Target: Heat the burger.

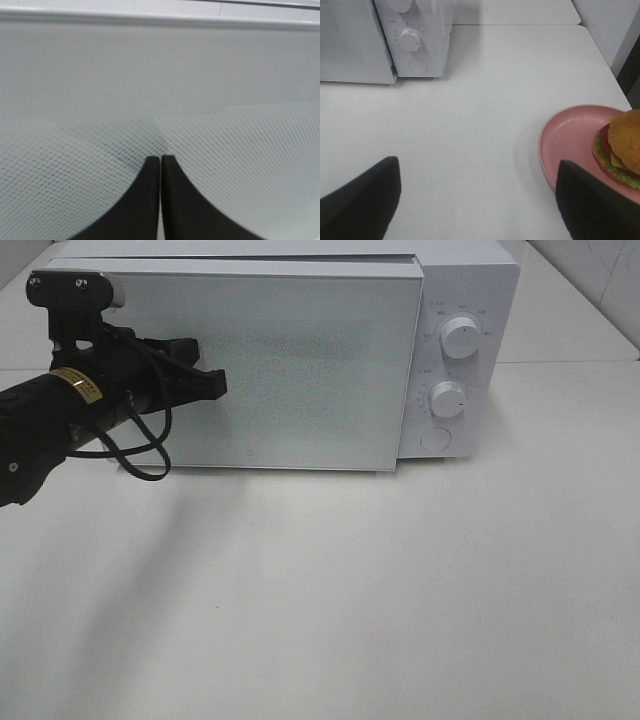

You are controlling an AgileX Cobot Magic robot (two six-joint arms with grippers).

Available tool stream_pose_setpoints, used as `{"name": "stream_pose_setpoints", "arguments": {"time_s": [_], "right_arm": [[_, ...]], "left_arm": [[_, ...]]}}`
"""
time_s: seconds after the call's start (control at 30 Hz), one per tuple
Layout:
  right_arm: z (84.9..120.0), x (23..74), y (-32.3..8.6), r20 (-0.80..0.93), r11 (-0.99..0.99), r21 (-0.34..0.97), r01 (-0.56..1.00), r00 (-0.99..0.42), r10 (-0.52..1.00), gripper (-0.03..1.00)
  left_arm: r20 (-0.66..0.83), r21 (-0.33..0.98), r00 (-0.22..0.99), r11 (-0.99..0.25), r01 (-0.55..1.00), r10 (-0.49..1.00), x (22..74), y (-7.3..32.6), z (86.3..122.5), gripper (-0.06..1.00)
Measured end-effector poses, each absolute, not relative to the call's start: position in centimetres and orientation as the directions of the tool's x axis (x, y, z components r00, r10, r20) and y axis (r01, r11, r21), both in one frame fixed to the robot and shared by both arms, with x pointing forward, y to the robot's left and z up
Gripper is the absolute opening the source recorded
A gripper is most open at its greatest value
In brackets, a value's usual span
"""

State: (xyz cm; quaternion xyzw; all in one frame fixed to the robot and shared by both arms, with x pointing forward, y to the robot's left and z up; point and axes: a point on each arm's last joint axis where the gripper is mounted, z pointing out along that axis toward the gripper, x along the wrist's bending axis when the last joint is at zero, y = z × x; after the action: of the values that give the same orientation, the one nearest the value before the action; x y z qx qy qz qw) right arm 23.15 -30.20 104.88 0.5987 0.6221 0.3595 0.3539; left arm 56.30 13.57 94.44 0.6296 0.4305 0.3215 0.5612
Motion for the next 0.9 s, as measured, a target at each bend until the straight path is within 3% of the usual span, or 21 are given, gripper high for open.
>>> {"name": "stream_pose_setpoints", "arguments": {"time_s": [0.53, 0.9], "right_arm": [[104.9, 23.1, -30.2, -0.010, 0.025, 0.871, 0.490, -0.033, 0.999, 0.76], [104.9, 23.1, -30.2, -0.010, 0.025, 0.871, 0.490, -0.033, 0.999, 0.76]], "left_arm": [[0.038, 0.992, 0.510, -0.092, 0.081, 0.859, 58.1, 8.1, 95.1, 0.00], [0.033, 0.984, 0.534, -0.121, 0.130, 0.845, 58.1, 6.9, 96.2, 0.00]]}}
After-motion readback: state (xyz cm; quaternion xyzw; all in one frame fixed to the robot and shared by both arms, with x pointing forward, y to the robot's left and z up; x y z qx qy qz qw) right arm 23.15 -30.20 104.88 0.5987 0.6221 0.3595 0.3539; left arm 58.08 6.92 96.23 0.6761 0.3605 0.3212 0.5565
